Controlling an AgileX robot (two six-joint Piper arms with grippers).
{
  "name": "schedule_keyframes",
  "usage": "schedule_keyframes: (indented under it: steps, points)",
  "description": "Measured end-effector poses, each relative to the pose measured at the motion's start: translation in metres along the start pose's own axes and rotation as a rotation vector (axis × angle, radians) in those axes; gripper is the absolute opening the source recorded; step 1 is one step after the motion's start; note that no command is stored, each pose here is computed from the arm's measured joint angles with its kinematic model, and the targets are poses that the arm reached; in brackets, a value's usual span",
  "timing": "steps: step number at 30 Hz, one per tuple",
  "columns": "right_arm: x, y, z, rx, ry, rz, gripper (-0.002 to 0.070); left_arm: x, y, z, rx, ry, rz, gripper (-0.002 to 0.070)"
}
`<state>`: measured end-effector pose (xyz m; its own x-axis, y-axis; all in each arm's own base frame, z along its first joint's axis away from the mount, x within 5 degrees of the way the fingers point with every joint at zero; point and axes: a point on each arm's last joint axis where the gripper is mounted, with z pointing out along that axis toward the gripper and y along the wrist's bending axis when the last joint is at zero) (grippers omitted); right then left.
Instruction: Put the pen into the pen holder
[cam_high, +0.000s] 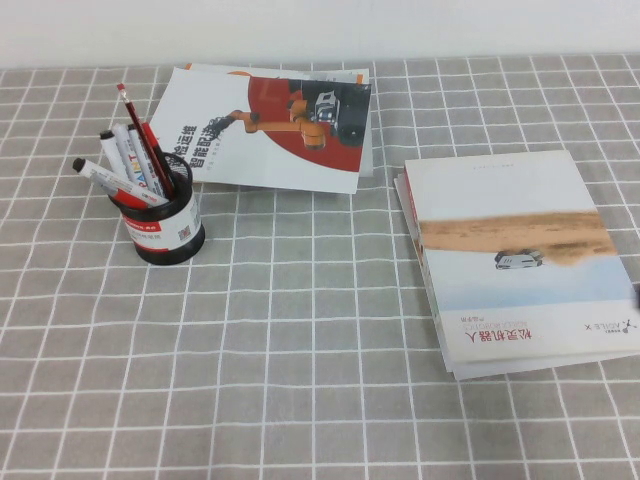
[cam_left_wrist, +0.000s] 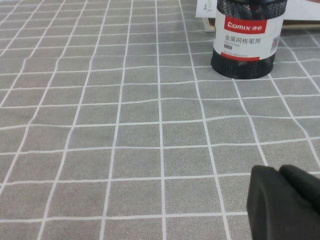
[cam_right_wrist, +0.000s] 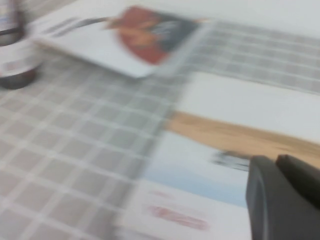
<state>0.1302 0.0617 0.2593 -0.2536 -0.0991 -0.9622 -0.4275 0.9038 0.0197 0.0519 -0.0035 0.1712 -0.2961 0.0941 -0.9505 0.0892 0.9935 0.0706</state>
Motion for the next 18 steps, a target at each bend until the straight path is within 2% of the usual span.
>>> schedule_keyframes:
  steps: [7, 12, 18]
  points:
    - [0.031, -0.027, -0.036, 0.246, -0.098, 0.063, -0.0012, 0.0, 0.0, 0.0, 0.0, 0.0, 0.0, -0.0003]
    - [0.055, -0.033, -0.059, 0.414, -0.208, 0.083, -0.0012, 0.0, 0.0, 0.0, 0.0, 0.0, 0.0, -0.0003]
    - [0.075, -0.032, -0.063, 0.447, -0.255, 0.133, -0.0013, 0.0, 0.0, 0.0, 0.0, 0.0, 0.0, -0.0003]
